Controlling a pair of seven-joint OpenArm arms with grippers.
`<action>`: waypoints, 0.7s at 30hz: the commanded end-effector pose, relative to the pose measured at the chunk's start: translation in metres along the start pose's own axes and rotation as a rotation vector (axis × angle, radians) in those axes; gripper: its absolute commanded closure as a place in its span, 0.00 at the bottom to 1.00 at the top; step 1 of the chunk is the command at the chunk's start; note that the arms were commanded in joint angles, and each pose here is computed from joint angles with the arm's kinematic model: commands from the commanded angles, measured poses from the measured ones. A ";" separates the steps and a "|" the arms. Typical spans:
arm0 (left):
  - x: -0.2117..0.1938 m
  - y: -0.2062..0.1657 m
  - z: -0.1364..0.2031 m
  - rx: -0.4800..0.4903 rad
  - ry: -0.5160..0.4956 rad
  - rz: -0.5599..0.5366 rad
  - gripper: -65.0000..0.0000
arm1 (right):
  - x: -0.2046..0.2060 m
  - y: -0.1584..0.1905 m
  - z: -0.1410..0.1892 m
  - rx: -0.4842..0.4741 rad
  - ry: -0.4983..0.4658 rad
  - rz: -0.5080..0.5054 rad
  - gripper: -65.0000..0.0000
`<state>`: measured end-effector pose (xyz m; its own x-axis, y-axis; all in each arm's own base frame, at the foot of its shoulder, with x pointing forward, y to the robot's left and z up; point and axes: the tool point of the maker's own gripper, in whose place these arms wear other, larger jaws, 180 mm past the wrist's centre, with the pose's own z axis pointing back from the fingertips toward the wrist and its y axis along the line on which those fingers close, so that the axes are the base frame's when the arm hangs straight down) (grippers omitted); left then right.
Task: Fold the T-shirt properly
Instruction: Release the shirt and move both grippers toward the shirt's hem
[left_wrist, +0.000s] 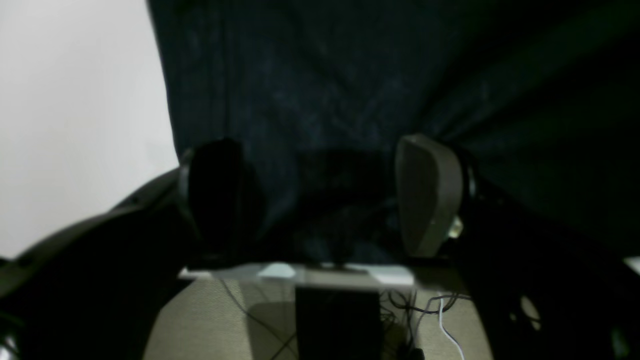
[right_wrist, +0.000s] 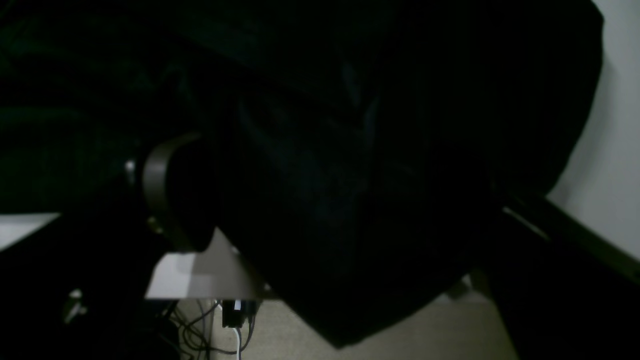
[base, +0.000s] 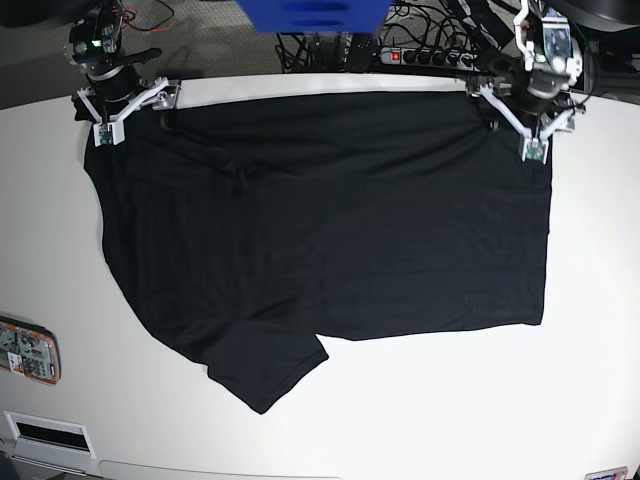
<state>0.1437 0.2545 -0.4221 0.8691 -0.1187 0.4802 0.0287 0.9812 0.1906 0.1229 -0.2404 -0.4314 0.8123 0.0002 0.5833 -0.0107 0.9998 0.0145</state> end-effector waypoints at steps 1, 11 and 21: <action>0.006 0.011 0.000 0.046 -0.009 -0.017 0.29 | -0.011 -0.008 0.005 -0.041 0.084 0.038 0.08; 0.075 0.003 0.034 0.051 -0.221 -0.028 0.29 | 0.037 0.002 0.019 -0.042 -0.015 0.103 0.08; 0.152 0.025 0.043 0.140 -0.401 -0.058 0.29 | 0.127 0.005 0.015 -0.044 -0.307 0.118 0.08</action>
<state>0.2546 0.2507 -0.3154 0.6205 -0.2350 0.7482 -0.0110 0.9513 0.3080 0.2136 -0.2330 -0.3539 0.6187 0.1059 0.7784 -0.0616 0.9944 -0.0864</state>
